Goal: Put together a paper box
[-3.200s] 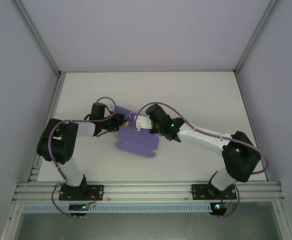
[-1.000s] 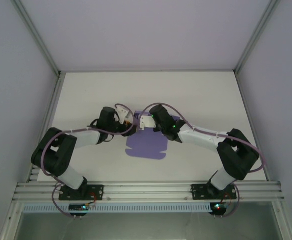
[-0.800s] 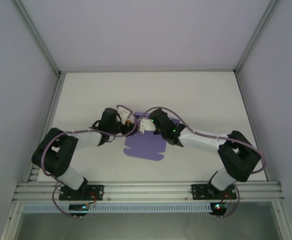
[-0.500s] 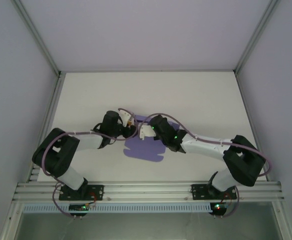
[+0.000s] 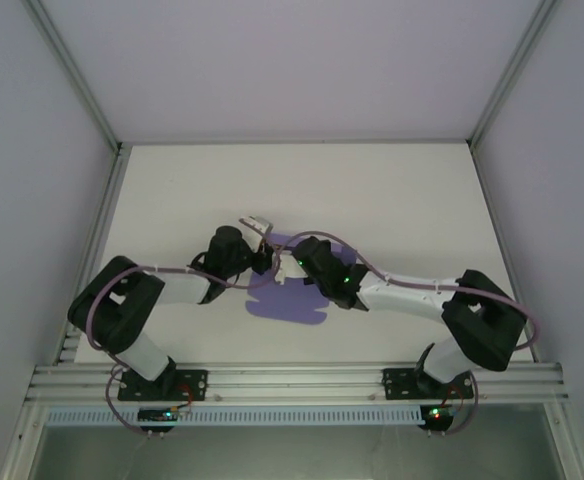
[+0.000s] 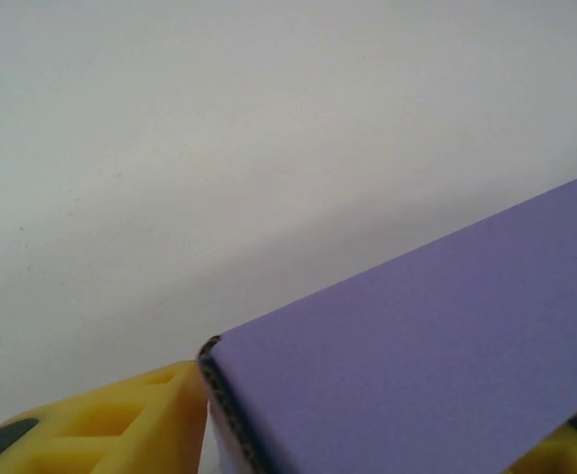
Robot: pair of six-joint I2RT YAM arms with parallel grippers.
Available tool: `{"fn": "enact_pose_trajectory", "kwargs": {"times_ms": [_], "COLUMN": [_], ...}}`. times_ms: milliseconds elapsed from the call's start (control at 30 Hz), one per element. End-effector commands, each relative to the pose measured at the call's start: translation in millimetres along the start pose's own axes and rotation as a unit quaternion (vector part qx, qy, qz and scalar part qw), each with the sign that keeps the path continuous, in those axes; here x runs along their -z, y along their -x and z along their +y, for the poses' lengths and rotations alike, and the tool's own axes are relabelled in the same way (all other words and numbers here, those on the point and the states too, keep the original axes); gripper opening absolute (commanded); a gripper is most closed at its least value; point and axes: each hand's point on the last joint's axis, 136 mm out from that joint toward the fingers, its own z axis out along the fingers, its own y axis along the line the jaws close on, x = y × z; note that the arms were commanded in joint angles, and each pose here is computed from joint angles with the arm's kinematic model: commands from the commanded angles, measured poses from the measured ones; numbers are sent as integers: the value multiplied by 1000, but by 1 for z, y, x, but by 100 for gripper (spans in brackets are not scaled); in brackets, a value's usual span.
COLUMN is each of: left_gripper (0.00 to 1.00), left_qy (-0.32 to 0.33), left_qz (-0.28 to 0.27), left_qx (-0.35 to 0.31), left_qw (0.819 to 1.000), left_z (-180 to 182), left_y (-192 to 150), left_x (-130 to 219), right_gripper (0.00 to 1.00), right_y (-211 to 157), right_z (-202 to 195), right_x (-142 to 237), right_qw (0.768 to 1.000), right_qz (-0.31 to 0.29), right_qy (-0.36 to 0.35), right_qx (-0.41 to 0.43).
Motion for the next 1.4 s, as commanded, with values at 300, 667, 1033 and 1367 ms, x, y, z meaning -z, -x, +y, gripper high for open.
{"fn": "enact_pose_trajectory", "kwargs": {"times_ms": [300,667,1033,1367], "left_gripper": [51,78,99,100], "left_qy": [57,32,31,237], "left_qz": [17,48,-22,-18], "left_qx": [18,27,29,231], "left_qw": [998,998,999,944], "left_z": [16,6,-3,121], "left_y": [-23,-36,27,-6], "left_x": [6,17,80,132], "right_gripper": [0,0,0,0], "right_y": [-13,-17,-16,-17], "right_z": [60,62,48,44], "right_x": [-7,-12,-10,-12], "right_qw": [994,994,996,996], "right_qz": [29,35,22,18], "right_qy": [94,99,83,81], "right_qx": [40,28,3,-13]}}
